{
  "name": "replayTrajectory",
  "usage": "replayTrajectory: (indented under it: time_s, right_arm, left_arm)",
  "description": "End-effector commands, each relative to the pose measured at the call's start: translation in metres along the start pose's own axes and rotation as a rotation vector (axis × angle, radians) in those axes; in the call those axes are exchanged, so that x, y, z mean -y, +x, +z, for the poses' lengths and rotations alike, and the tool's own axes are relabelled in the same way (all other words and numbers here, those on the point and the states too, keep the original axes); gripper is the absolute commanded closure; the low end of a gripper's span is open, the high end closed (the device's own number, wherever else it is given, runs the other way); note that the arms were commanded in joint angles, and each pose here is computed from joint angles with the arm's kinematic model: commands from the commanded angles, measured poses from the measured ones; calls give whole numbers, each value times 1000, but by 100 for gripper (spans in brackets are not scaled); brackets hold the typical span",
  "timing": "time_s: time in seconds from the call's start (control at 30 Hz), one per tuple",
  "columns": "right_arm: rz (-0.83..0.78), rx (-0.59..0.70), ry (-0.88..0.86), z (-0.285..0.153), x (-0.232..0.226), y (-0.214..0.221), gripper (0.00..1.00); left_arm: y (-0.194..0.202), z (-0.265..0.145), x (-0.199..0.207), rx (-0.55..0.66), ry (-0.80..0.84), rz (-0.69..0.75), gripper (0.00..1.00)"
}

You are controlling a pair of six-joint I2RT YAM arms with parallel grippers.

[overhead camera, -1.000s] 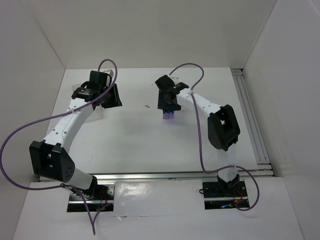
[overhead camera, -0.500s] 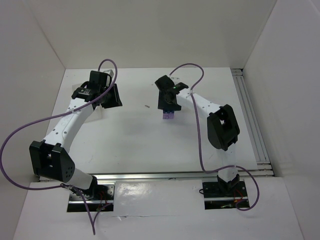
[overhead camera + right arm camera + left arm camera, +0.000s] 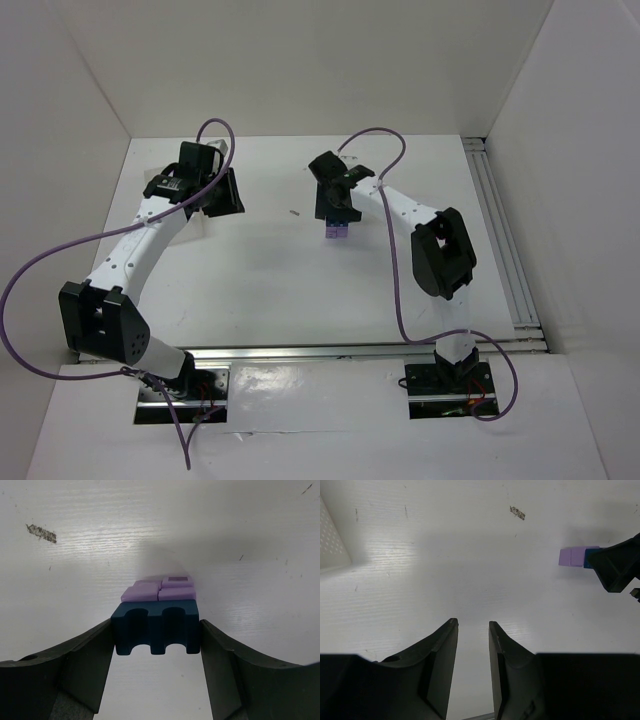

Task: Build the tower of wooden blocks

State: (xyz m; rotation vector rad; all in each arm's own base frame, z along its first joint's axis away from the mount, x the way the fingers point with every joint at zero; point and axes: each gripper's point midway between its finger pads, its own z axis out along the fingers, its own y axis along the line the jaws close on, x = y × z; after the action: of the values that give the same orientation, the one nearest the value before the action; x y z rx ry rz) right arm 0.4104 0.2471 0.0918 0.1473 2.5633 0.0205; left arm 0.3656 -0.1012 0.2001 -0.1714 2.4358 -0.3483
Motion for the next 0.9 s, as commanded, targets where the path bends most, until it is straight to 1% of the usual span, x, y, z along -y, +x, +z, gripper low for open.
replayTrajectory:
  time_s: [0.0,0.27,0.33,0.57,0.63,0.67,0.73,0.87]
  right_arm:
    - [13,43,7,-9,-6,-13,26]
    - [13,43,7,-11,-6,-15,26]
    - [10,36,12,-7,-5,-12,23]
    - [13,44,6,-11,-6,-15,23]
    - [13,44,6,-11,-6,-15,27]
    - [13,50,13,-11,-4,-16,27]
    - [10,43,19,-11,-3,-14,32]
    - [7,41,31,-9,0,-12,32]
  left_arm:
    - [-4,-3,0,24,15,24,56]
    - [-4,-3,0,24,15,24,56]
    - [-4,-3,0,24,15,24,56]
    - [-4,-3,2,21,24,24,56]
    - [-4,-3,2,21,24,24,56]
    - [-4,-3,2,21,24,24,56]
    - [-4,-3,2,21,24,24,56]
    - [-4,-3,2,21,24,24,56]
